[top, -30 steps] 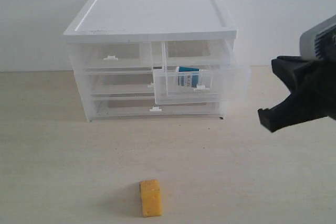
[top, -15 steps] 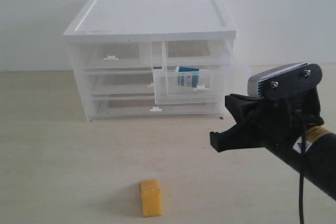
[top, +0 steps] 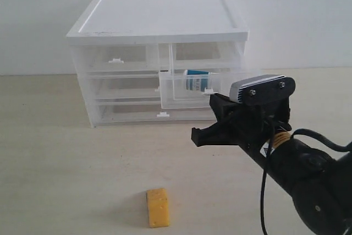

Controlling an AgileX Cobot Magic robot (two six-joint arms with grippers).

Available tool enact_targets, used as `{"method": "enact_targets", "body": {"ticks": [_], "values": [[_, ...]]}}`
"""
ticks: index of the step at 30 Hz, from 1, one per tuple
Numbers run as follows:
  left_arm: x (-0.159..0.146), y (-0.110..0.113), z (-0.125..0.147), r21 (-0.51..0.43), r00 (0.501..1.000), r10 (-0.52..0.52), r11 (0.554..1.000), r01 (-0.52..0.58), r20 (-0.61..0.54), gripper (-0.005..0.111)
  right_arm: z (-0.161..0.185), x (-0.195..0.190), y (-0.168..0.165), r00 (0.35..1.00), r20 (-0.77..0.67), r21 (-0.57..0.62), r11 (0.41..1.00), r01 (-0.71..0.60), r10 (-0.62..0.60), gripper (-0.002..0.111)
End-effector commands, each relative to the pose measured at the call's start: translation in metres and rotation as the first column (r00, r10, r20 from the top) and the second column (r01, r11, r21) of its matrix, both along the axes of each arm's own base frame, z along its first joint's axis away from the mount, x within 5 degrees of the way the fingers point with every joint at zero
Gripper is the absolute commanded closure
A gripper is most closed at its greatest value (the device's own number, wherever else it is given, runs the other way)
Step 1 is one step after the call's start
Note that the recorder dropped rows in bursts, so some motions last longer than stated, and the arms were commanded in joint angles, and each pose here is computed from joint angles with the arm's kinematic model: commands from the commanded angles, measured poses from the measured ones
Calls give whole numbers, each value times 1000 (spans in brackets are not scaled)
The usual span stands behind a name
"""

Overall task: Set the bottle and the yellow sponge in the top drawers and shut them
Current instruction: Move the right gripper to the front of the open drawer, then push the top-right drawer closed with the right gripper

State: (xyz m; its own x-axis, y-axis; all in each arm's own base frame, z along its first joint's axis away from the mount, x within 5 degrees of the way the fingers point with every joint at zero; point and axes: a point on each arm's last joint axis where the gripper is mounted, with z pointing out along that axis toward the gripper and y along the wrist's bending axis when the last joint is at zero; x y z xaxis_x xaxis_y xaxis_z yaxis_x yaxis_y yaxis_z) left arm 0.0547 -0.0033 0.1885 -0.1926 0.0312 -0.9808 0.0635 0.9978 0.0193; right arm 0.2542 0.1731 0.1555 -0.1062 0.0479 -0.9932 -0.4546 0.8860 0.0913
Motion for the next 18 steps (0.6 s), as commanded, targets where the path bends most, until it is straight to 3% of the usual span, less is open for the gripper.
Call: {"method": "enact_targets", "body": {"ticks": [1, 13, 18], "values": [[0, -1, -1, -17, 1000, -8, 1000, 8, 1, 102, -7, 8, 6, 1000, -29, -19, 1000, 6, -7, 108], [0, -1, 0, -17, 1000, -8, 1000, 8, 4, 102, 0, 27, 12, 997, 29, 9, 997, 71, -71, 108], [0, -1, 0, -17, 1000, -8, 1000, 8, 4, 102, 4, 33, 11, 990, 67, -35, 991, 126, -124, 108]]}}
